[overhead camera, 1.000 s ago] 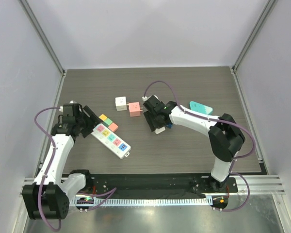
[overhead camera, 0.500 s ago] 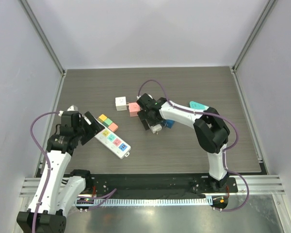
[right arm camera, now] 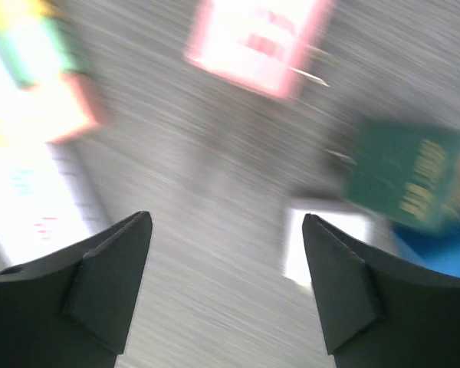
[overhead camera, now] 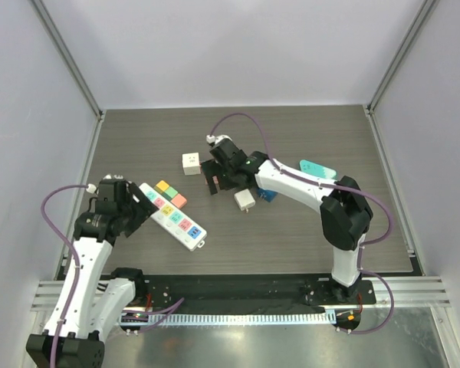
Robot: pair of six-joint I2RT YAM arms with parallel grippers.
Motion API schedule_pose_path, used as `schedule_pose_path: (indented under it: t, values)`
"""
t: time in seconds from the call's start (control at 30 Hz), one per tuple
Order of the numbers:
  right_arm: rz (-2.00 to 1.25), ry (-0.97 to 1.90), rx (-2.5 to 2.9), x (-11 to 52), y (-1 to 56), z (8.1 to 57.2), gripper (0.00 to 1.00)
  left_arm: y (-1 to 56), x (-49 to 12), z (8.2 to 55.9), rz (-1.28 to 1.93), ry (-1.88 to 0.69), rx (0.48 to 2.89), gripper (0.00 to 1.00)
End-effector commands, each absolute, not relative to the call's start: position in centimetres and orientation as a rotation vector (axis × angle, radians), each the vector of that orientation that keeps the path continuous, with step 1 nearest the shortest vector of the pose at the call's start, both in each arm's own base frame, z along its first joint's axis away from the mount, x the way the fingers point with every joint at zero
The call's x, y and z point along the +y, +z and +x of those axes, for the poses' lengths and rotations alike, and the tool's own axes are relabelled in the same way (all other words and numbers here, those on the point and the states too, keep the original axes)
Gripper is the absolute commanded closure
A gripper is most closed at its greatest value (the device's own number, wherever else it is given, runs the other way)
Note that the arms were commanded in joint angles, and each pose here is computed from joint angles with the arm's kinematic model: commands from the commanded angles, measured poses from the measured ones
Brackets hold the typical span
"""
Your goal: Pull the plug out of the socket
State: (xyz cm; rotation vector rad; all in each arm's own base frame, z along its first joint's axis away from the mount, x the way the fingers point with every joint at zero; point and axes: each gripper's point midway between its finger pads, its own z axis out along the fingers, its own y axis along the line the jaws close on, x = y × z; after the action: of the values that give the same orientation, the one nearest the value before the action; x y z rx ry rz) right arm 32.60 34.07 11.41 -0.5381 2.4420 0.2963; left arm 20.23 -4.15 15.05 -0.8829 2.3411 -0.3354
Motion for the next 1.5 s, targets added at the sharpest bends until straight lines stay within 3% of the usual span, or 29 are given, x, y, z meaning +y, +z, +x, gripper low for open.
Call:
schedule_pose_path:
  t: [0.0,0.03,0.07,0.13,0.27,0.37,0.97,1.47]
  values:
    - [-0.542,0.701,2.2,42.4,16.6,32.0,0.2,13.6,-2.9,20.3,-1.007,-0.247,2.311,0.26]
    - [-0.542,0.743,2.165,43.3,16.8,31.7,0.24,13.4,-2.8,20.6,-1.04,-0.249,2.288,0.27]
    - [-0.529,0.792,2.103,44.2,16.5,31.7,0.43,13.0,-2.4,20.7,-1.069,-0.222,2.267,0.28]
    - [-0.537,0.82,2.065,44.6,15.0,30.5,0.61,12.0,-2.0,21.0,-1.137,-0.207,2.237,0.36]
    - [-0.617,0.804,1.983,45.8,14.2,29.5,0.76,10.2,-1.4,21.6,-1.198,-0.146,2.228,0.55]
    - [-0.687,0.799,1.989,46.1,13.2,29.0,0.83,8.3,-0.8,22.1,-1.211,-0.055,2.287,0.61]
    - [-0.768,0.77,2.176,47.4,5.5,27.5,0.85,4.3,1.2,25.2,-1.26,0.086,2.281,0.54]
    - [-0.822,1.005,2.137,51.3,6.3,24.2,0.85,4.1,2.6,32.5,-1.134,0.202,2.344,0.53]
